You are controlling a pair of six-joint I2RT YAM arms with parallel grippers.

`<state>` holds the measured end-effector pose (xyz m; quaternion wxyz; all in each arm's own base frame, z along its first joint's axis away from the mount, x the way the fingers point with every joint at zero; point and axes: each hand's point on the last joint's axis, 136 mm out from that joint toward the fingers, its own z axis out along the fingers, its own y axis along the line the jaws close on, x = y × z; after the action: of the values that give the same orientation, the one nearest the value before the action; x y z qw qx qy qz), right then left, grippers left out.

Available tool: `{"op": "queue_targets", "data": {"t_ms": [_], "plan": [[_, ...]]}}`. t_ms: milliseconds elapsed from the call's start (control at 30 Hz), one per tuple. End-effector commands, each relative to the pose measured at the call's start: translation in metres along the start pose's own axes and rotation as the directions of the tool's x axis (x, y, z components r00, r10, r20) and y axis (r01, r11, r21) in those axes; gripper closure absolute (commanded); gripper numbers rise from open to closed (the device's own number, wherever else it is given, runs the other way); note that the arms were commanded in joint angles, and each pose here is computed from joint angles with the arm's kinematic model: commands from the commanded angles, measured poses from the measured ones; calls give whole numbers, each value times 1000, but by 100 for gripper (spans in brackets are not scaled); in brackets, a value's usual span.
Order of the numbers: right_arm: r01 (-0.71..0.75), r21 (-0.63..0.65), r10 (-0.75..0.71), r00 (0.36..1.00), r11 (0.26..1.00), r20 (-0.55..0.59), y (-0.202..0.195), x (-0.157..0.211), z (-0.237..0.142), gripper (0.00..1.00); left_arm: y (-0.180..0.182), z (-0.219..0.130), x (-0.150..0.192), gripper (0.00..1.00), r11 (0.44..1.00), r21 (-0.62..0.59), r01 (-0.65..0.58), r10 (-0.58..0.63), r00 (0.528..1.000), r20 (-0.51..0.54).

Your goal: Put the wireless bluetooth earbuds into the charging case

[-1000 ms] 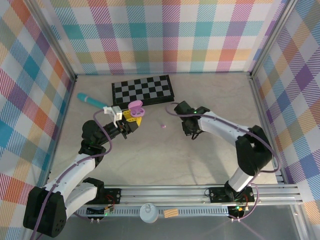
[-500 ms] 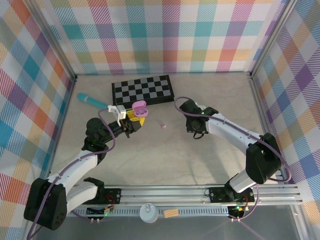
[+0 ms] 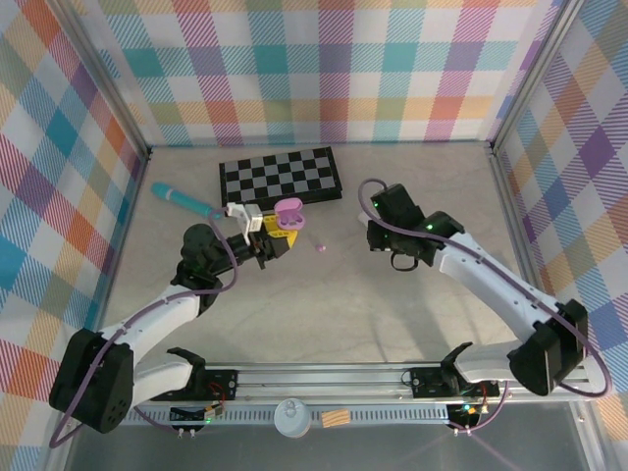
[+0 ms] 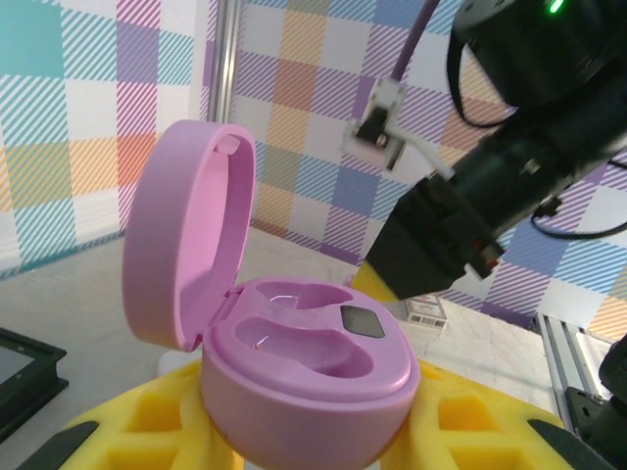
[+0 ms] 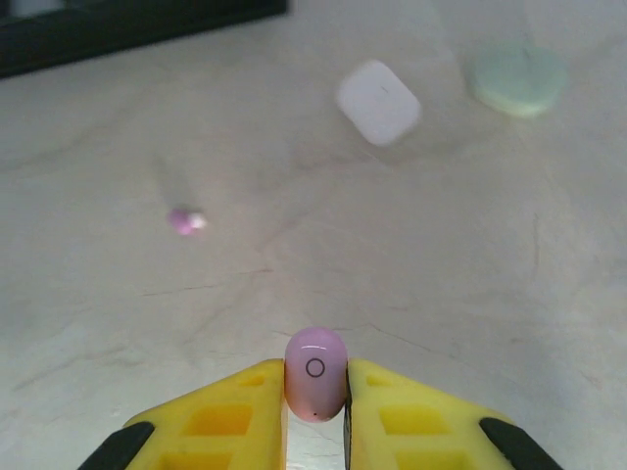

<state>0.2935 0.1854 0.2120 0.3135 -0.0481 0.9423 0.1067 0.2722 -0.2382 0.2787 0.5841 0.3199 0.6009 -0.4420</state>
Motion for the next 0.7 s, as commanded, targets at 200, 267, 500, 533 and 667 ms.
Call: {"op": "queue_targets", "data": {"t_ms": [200, 267, 500, 533, 667], "plan": [[339, -397, -258, 935, 853, 244, 78, -41, -86, 80, -24, 25, -25, 74, 987, 131, -96, 87, 994, 73], [379, -453, -269, 919, 807, 289, 90, -44, -100, 80, -28, 31, -26, 74, 984, 157, -89, 77, 994, 81], [423, -617, -280, 905, 664, 320, 125, -44, -125, 81, -39, 47, -24, 74, 974, 210, -80, 61, 994, 95], [424, -628, -281, 905, 652, 320, 127, -44, -125, 81, -40, 48, -24, 74, 973, 216, -77, 58, 994, 95], [419, -648, -290, 908, 636, 303, 135, -47, -119, 81, -45, 50, -25, 74, 969, 234, -72, 50, 994, 102]]}}
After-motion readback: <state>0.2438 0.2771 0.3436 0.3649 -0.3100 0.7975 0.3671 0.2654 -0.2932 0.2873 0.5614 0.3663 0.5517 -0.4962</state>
